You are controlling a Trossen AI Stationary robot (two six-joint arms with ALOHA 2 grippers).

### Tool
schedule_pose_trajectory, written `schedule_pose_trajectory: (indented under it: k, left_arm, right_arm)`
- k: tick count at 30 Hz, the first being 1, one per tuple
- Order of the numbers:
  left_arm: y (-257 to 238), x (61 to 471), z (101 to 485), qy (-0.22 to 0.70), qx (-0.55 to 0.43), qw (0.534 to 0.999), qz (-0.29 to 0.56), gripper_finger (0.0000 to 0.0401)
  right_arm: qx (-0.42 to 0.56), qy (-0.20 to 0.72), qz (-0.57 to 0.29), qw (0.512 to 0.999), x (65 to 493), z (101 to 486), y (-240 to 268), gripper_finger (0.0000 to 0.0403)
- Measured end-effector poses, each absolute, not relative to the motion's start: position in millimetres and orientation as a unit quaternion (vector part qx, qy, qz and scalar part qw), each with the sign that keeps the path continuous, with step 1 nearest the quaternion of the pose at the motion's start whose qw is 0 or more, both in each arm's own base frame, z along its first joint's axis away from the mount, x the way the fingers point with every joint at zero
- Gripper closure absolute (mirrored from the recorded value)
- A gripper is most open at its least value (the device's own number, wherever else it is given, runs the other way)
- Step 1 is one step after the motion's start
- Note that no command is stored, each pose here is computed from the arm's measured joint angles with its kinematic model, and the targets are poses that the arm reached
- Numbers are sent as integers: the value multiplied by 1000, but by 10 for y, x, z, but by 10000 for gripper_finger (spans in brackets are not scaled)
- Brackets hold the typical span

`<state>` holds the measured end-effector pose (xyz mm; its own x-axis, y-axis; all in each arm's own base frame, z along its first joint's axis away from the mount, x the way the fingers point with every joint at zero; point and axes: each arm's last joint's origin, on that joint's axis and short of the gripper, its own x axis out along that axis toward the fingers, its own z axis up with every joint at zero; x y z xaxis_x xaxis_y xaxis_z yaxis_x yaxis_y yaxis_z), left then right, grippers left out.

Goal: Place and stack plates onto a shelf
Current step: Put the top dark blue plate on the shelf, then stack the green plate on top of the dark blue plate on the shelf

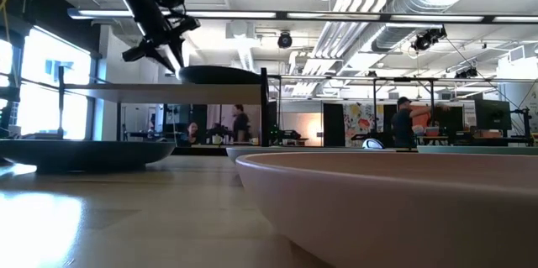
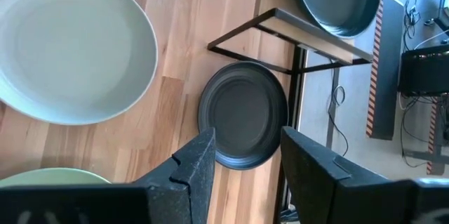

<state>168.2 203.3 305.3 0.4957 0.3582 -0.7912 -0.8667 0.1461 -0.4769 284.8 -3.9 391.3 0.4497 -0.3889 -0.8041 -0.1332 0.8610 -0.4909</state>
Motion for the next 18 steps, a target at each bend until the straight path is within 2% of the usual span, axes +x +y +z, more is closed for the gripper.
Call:
schedule_pose_trajectory:
  k: [6, 18]
  left_arm:
    - [1966, 1660, 3263, 202, -481, 758, 391, 329]
    - [1837, 1562, 3424, 175, -473, 777, 376, 329]
  right_arm:
    - [-242, 518, -85, 816, 2848, 3913, -41, 263]
    - [-236, 518, -88, 818, 2846, 3912, -41, 263]
